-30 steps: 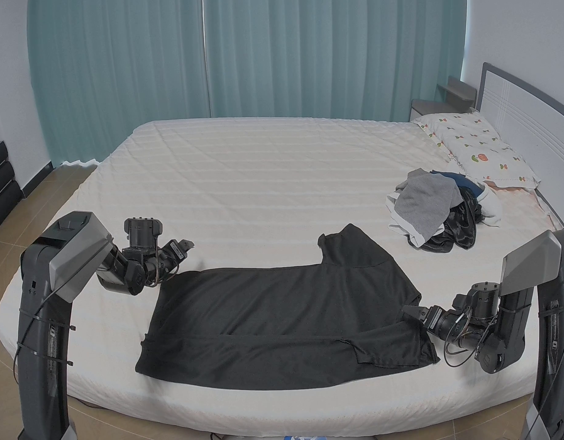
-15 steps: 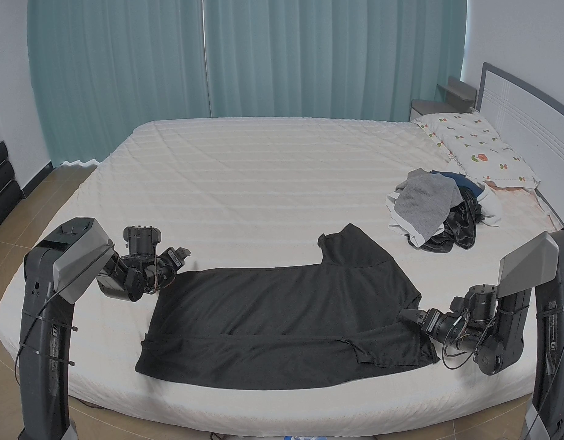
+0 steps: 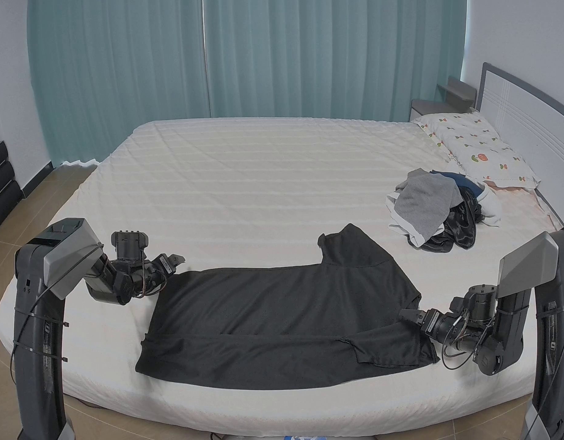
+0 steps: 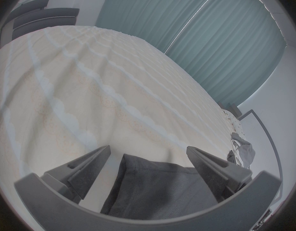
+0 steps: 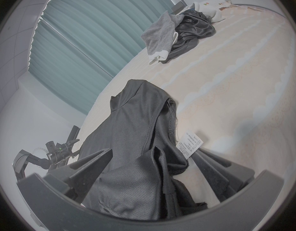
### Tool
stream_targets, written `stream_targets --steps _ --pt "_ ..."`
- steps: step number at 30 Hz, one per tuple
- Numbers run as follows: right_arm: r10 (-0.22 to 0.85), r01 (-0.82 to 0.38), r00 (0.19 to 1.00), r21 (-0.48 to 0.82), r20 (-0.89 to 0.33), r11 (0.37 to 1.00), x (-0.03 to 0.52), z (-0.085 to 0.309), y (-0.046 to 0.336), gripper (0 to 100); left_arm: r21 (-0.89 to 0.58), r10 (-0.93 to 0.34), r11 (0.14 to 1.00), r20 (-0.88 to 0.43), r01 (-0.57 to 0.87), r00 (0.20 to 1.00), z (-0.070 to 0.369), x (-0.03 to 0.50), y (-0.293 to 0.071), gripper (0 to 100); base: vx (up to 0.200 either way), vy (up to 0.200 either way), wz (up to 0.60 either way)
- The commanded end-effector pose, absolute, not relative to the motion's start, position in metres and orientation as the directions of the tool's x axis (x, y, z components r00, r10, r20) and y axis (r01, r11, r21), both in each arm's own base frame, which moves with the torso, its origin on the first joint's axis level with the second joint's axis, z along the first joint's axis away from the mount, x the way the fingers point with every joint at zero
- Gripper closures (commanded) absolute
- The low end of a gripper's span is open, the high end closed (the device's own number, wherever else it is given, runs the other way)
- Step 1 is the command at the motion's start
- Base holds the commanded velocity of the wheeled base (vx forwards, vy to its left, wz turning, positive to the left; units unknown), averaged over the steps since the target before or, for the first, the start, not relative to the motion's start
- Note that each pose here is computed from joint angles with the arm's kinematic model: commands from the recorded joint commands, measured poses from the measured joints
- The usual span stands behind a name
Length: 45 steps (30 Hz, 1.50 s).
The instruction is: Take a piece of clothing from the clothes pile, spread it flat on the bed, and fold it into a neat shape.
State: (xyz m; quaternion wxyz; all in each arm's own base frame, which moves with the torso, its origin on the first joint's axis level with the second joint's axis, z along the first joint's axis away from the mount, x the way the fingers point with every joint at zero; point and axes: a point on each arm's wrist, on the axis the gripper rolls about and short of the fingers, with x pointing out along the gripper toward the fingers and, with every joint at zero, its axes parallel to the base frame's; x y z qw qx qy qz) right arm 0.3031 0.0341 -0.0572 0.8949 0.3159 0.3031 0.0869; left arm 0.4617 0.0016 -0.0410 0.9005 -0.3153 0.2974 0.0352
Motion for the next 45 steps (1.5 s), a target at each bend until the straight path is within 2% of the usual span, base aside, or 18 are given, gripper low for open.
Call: stream_targets --steps 1,10,20,21,36,42,45 --pt "0.349 0.029 0.804 0.619 -0.481 0.785 0.303 -0.057 0.035 0 -0.546 -0.132 0.802 -0.56 -0.244 0.818 -0.039 0.459 0.002 0 0.0 0.0 0.0" --pt "0.35 0.029 0.803 0.619 -0.482 0.785 0.303 -0.057 0.035 0 -0.576 -0.206 0.794 -0.557 -0.195 0.805 -0.036 0.455 -0.003 0 0.0 0.0 0.0" --pt "0.35 0.029 0.803 0.619 -0.482 0.785 0.303 -0.057 0.035 0 -0.576 -0.212 0.796 -0.557 -0.189 0.803 -0.036 0.455 -0.005 0 0.0 0.0 0.0" --pt "0.35 0.029 0.803 0.619 -0.482 0.785 0.303 -0.057 0.035 0 -0.576 -0.21 0.795 -0.557 -0.19 0.804 -0.037 0.456 -0.004 100 0.0 0.0 0.0" --pt "0.311 0.024 0.846 0.611 -0.434 0.791 0.31 -0.042 0.032 0 -0.598 -0.183 0.768 -0.549 -0.23 0.815 -0.03 0.456 0.005 100 0.0 0.0 0.0" --pt "0.3 -0.056 0.898 0.593 -0.323 0.804 0.333 -0.017 0.033 0 -0.678 -0.195 0.681 -0.531 -0.275 0.825 -0.013 0.451 0.004 100 0.0 0.0 0.0" --pt "0.291 -0.095 0.907 0.527 -0.303 0.844 0.349 -0.003 0.031 0 -0.693 -0.199 0.662 -0.531 -0.287 0.823 -0.01 0.448 0.003 100 0.0 0.0 0.0"
